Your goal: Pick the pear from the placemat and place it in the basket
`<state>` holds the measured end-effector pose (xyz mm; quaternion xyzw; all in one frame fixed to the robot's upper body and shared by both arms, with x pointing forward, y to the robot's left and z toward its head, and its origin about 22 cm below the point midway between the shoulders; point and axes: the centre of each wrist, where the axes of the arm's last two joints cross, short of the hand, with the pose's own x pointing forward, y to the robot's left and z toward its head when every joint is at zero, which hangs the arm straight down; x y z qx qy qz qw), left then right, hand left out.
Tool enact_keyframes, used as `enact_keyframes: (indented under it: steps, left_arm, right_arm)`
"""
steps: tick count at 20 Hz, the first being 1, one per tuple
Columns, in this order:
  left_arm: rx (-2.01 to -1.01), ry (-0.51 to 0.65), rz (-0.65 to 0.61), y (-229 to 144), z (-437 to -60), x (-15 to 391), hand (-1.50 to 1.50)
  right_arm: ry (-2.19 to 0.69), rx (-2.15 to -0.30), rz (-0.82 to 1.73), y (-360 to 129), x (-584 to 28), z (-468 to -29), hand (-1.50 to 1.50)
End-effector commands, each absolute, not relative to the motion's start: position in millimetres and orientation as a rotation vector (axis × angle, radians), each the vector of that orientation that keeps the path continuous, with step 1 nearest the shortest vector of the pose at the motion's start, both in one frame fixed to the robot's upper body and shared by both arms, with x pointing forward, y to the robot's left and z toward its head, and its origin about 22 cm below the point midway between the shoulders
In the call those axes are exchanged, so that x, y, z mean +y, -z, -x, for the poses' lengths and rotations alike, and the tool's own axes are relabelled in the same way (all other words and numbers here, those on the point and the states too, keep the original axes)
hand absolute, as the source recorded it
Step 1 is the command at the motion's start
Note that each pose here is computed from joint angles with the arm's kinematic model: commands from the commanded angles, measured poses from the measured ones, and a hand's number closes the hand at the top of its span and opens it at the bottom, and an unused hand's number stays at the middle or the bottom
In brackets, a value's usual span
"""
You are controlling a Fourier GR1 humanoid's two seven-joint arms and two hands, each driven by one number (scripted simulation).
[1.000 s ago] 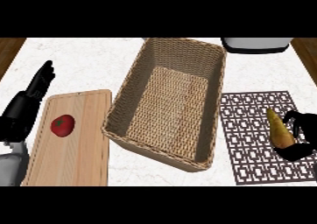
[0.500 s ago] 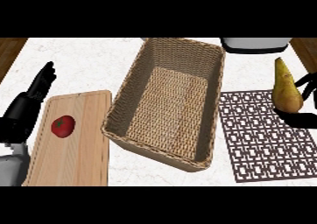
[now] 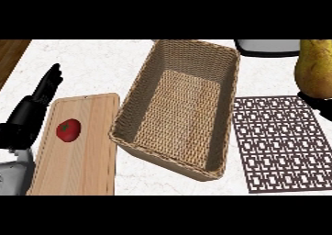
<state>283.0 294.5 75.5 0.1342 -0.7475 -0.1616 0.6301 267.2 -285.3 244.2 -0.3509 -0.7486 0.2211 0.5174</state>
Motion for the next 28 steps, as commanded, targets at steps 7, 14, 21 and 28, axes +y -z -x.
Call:
enact_keyframes:
  steps: [7, 14, 21, 28]
  left_arm:
    - [-1.722, 0.382, -0.29, -74.8, -286.0, 289.7, 0.0]
    - [-1.713, 0.39, -0.28, -71.9, -290.3, 297.7, 0.0]
    - [-1.728, 0.373, -0.291, -85.5, -285.1, 296.8, 0.0]
    - [-1.732, 0.368, -0.307, -74.3, -284.5, 295.8, 0.0]
  right_arm:
    - [-0.62, -1.768, 0.717, -334.4, -170.5, -279.1, 1.5]
    - [-0.662, -1.633, 0.657, -343.1, -115.1, -298.0, 1.5]
    - [-0.763, -1.473, 0.614, -325.7, -91.9, -331.1, 1.5]
    - [-0.955, -1.278, 0.838, -299.5, -84.6, -347.8, 1.5]
